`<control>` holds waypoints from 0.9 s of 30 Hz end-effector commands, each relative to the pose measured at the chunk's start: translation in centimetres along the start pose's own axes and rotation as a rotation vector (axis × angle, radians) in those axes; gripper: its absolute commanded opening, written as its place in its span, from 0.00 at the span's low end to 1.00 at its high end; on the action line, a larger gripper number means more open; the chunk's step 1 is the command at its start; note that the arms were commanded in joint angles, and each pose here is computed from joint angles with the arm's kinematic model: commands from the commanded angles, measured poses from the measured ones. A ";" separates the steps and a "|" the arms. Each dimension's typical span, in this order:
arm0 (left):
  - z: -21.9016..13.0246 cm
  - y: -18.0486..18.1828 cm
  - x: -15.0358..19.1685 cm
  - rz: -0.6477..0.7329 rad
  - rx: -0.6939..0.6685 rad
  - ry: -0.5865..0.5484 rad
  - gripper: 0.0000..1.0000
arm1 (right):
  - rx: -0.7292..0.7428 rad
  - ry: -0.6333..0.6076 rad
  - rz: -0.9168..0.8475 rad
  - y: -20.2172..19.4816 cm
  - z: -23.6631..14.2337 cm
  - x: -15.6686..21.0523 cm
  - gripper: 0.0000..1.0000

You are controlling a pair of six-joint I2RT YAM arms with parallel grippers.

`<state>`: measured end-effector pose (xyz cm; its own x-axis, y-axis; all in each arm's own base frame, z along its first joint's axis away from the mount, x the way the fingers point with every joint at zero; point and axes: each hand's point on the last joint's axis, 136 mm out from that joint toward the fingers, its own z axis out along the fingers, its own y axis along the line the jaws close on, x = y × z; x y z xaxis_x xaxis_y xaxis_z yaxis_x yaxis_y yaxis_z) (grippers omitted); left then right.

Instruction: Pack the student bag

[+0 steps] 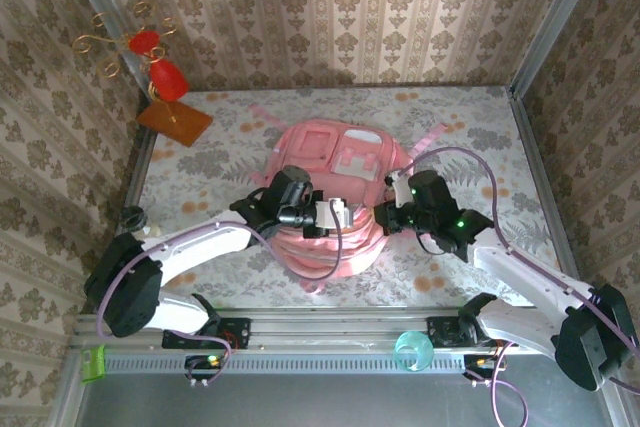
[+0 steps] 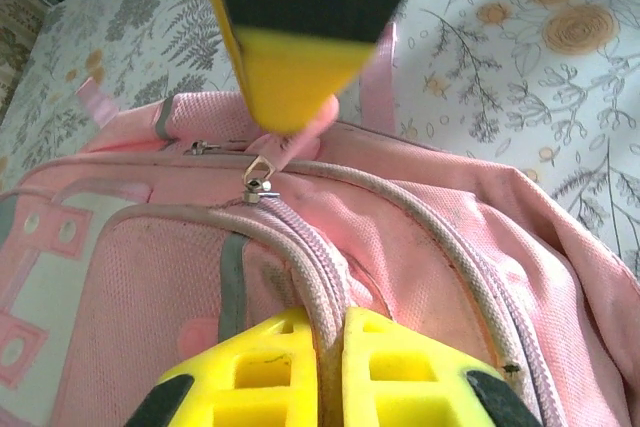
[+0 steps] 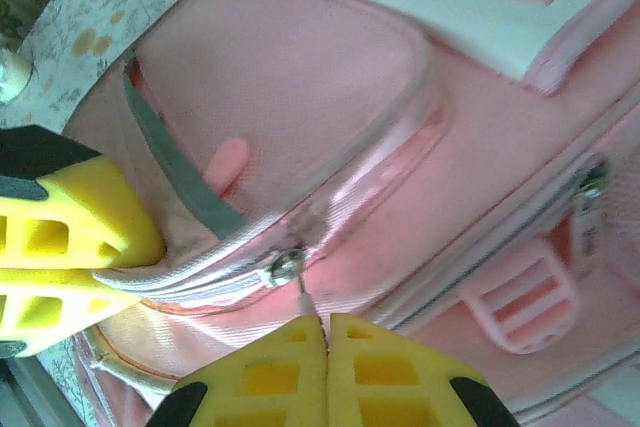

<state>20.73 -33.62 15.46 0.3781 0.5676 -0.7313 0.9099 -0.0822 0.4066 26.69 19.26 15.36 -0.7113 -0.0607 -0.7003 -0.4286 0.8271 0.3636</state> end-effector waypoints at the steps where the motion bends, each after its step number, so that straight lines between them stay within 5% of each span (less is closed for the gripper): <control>1: -1.5 -1.2 1.7 -0.010 0.049 0.025 0.00 | 0.155 -0.002 0.025 -3.6 -0.4 -0.1 0.00; 9: -1.3 -0.6 1.2 -0.022 0.031 -0.008 0.00 | 0.014 0.042 -0.032 -0.9 0.4 -0.1 0.00; 13: -1.6 -0.9 0.8 -0.018 0.047 -0.042 0.00 | -0.064 0.022 -0.188 1.5 0.1 0.8 0.25; 20: -1.8 0.0 0.2 -0.033 0.032 -0.076 0.00 | -0.085 -0.064 -0.262 1.9 1.2 -1.1 0.42; 27: 0.6 4.1 0.1 -0.119 -0.144 -0.034 0.00 | 0.136 -0.108 -0.043 -3.0 -0.1 -3.8 0.45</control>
<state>21.32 -32.95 14.82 0.3080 0.5510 -0.7756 0.9384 -0.0417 0.3430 28.38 19.56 14.96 -0.6206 -0.1702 -0.7654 -0.5214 0.8186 0.2407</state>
